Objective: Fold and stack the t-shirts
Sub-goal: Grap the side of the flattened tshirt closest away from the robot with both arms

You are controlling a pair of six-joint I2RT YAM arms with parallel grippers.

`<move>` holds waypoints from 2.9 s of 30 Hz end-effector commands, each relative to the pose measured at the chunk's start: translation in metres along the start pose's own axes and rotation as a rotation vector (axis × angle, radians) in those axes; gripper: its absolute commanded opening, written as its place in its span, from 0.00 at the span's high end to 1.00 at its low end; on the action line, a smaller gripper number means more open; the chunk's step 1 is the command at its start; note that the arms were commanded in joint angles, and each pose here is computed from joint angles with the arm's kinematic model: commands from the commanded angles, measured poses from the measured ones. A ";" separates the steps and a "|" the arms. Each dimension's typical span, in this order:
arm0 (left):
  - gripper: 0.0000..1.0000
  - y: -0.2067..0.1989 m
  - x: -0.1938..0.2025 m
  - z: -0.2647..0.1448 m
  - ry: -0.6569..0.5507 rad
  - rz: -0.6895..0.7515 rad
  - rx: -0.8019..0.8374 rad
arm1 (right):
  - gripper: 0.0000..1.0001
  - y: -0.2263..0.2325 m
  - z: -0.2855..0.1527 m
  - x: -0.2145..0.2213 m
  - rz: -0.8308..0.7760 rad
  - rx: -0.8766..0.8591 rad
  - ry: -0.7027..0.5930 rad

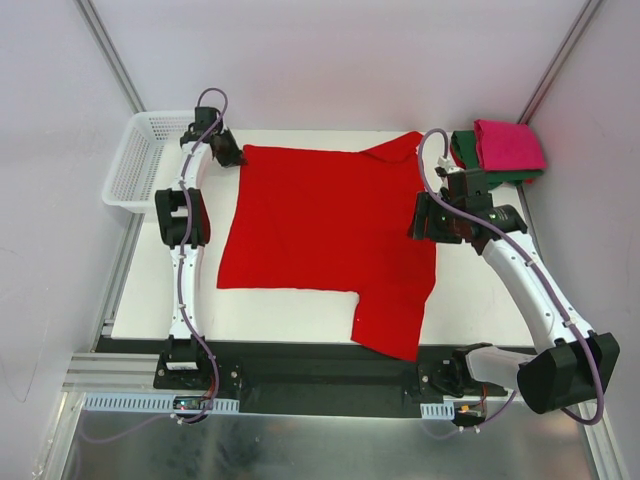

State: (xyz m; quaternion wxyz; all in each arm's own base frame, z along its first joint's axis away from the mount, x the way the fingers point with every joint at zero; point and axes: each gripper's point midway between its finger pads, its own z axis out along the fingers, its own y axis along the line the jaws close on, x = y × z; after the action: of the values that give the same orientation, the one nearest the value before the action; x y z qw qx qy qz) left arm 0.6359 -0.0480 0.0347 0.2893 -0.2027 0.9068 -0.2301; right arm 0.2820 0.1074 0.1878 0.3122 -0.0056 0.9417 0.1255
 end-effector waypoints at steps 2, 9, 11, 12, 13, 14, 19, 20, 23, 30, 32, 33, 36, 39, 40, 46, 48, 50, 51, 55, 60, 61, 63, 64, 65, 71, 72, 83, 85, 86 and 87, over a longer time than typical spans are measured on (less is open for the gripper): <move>0.88 -0.032 -0.027 -0.021 -0.069 0.078 0.168 | 0.36 0.000 -0.005 0.004 -0.004 -0.004 -0.012; 0.26 -0.127 -0.056 -0.130 -0.205 0.233 0.350 | 0.36 0.006 -0.005 0.010 0.013 -0.043 -0.015; 0.17 -0.133 -0.040 -0.142 -0.179 0.232 0.365 | 0.36 0.008 -0.007 0.014 0.024 -0.050 -0.015; 0.14 -0.149 -0.040 -0.170 -0.201 0.246 0.389 | 0.36 0.009 -0.008 0.016 0.025 -0.055 -0.015; 0.01 -0.138 -0.020 -0.164 -0.155 0.223 0.370 | 0.36 0.010 -0.008 0.021 0.028 -0.061 -0.006; 0.01 -0.138 -0.010 -0.169 -0.140 0.219 0.367 | 0.36 0.012 -0.012 0.022 0.038 -0.071 -0.015; 0.01 -0.115 0.077 -0.192 -0.054 0.209 0.303 | 0.35 0.024 -0.018 0.050 0.026 -0.102 0.029; 0.01 -0.111 0.089 -0.194 -0.049 0.215 0.292 | 0.35 0.022 -0.016 0.059 0.023 -0.087 0.043; 0.01 -0.089 0.128 -0.200 -0.028 0.205 0.241 | 0.35 0.026 -0.018 0.076 0.005 -0.089 0.062; 0.01 -0.071 0.195 -0.217 0.007 0.239 0.196 | 0.35 0.032 -0.016 0.112 0.011 -0.100 0.117; 0.01 -0.069 0.211 -0.223 -0.010 0.278 0.158 | 0.35 0.031 -0.016 0.117 0.024 -0.082 0.119; 0.01 -0.064 0.218 -0.224 -0.014 0.287 0.133 | 0.35 0.033 -0.017 0.121 0.020 -0.079 0.128; 0.01 -0.038 0.258 -0.226 0.024 0.285 0.053 | 0.35 0.029 -0.015 0.133 0.023 -0.041 0.149; 0.01 -0.018 0.289 -0.234 0.018 0.288 -0.014 | 0.35 0.025 -0.015 0.146 0.017 0.003 0.169; 0.01 -0.012 0.294 -0.236 0.009 0.293 -0.039 | 0.35 0.020 -0.014 0.147 0.013 0.032 0.164; 0.02 0.038 0.322 -0.251 -0.036 0.278 -0.218 | 0.35 0.006 -0.008 0.173 0.014 0.153 0.197; 0.01 0.052 0.322 -0.254 -0.070 0.245 -0.261 | 0.35 0.000 -0.007 0.183 0.023 0.201 0.211; 0.01 0.059 0.319 -0.259 -0.103 0.227 -0.290 | 0.35 -0.008 -0.008 0.185 0.028 0.250 0.199; 0.01 0.066 0.320 -0.262 -0.105 0.227 -0.321 | 0.35 -0.013 -0.008 0.191 0.030 0.274 0.207; 0.01 0.074 0.311 -0.267 -0.146 0.228 -0.366 | 0.34 -0.018 -0.007 0.204 0.097 0.269 0.215; 0.01 0.074 0.301 -0.264 -0.112 0.225 -0.372 | 0.34 -0.024 -0.008 0.228 0.156 0.244 0.247; 0.01 0.072 0.300 -0.264 -0.105 0.223 -0.366 | 0.34 -0.023 -0.008 0.233 0.168 0.234 0.261; 0.01 0.071 0.296 -0.262 -0.091 0.224 -0.363 | 0.34 -0.025 -0.009 0.247 0.195 0.221 0.275; 0.01 0.069 0.295 -0.262 -0.089 0.225 -0.362 | 0.34 -0.025 -0.010 0.251 0.204 0.214 0.281; 0.01 0.068 0.294 -0.262 -0.089 0.233 -0.362 | 0.34 -0.027 -0.010 0.257 0.196 0.210 0.287; 0.01 0.063 0.289 -0.262 -0.094 0.244 -0.350 | 0.35 -0.024 -0.015 0.266 0.204 0.199 0.280; 0.01 0.063 0.290 -0.262 -0.092 0.246 -0.348 | 0.35 -0.023 -0.015 0.266 0.209 0.202 0.281; 0.01 0.058 0.288 -0.261 -0.087 0.267 -0.328 | 0.36 0.001 -0.005 0.278 0.154 0.242 0.279; 0.01 0.058 0.288 -0.259 -0.081 0.270 -0.327 | 0.36 0.000 -0.003 0.281 0.167 0.258 0.271; 0.01 0.056 0.287 -0.259 -0.082 0.274 -0.321 | 0.36 -0.002 -0.001 0.282 0.169 0.266 0.268; 0.01 0.056 0.287 -0.259 -0.079 0.276 -0.321 | 0.36 -0.003 0.001 0.281 0.177 0.271 0.258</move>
State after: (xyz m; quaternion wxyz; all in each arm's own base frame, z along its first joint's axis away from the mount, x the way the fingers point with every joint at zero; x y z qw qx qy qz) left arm 0.2364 -0.0639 0.0568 0.3065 -0.1414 0.9410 -0.0228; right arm 0.0468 0.1155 0.0166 0.1499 0.0581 0.9869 0.0137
